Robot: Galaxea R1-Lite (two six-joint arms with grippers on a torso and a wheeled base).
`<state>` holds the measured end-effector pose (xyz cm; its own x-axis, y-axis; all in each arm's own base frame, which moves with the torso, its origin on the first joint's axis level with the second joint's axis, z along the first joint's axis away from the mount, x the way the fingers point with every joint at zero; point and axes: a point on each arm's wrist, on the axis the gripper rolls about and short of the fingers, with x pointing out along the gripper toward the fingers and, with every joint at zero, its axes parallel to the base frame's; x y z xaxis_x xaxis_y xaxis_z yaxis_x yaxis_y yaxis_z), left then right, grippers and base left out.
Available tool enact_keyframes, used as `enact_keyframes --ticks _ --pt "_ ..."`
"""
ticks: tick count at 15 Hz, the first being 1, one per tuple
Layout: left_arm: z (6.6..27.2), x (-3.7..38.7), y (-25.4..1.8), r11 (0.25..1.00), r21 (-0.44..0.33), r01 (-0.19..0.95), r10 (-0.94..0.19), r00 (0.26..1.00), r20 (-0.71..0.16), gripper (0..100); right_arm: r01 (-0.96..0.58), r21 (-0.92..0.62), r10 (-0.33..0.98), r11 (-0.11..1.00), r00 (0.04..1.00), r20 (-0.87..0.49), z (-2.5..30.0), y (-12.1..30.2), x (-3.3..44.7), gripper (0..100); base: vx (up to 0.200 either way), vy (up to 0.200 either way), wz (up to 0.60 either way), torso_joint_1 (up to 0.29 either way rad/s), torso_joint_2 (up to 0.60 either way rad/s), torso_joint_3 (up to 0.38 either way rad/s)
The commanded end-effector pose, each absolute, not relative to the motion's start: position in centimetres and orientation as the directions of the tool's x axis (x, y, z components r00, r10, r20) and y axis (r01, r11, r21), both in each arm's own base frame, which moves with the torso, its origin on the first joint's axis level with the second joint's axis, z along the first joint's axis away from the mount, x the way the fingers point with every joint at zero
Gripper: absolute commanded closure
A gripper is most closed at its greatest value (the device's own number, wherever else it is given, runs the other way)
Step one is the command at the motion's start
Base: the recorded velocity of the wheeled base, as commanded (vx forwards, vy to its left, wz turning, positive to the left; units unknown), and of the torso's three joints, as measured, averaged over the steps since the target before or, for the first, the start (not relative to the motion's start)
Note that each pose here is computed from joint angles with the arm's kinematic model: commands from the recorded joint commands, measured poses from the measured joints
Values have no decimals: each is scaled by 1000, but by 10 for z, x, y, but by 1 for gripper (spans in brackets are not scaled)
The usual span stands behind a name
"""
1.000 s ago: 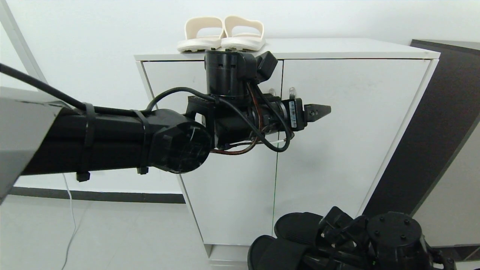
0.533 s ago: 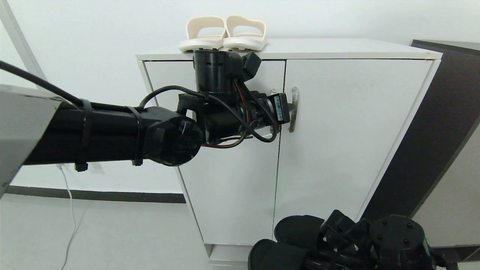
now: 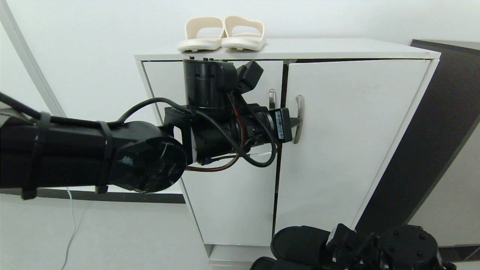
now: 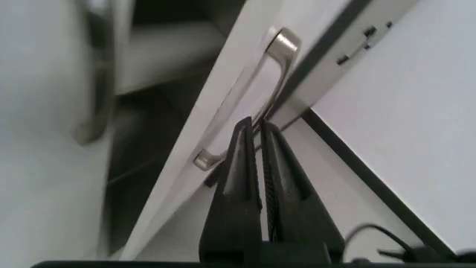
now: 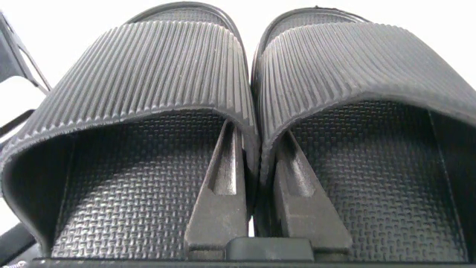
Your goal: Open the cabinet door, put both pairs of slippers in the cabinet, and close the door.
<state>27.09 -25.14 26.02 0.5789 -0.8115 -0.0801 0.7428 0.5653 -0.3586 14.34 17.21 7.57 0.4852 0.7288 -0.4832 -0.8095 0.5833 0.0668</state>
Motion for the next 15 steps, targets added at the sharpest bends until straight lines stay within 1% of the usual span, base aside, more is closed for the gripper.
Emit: enact_keyframes --ticks 1,4,6,9,10,12,15 --pt "272 256 -240 557 -353 752 -815 577 -55 100 -809 66 726 584 484 -489 74 172 143 100 0 0 0 0 0 0" --pt "273 245 -230 559 -354 750 -814 578 -60 100 -812 68 727 579 477 -494 73 171 141 100 0 0 0 0 0 0" --pt "277 237 -223 556 -354 752 -814 579 -51 100 -826 76 742 558 456 -492 73 171 137 100 0 0 0 0 0 0" --pt "276 246 -216 579 -356 733 -796 603 -52 100 -850 73 770 522 432 -470 72 169 131 100 0 0 0 0 0 0" --pt "271 254 -221 581 -368 726 -794 604 -64 100 -861 68 775 505 417 -476 71 169 127 100 0 0 0 0 0 0" --pt "270 261 -228 554 -408 726 -810 583 -62 100 -869 68 779 490 402 -482 70 169 123 100 0 0 0 0 0 0" --pt "266 280 -241 544 -424 724 -815 577 -59 100 -872 68 780 485 396 -484 69 170 122 100 0 0 0 0 0 0"
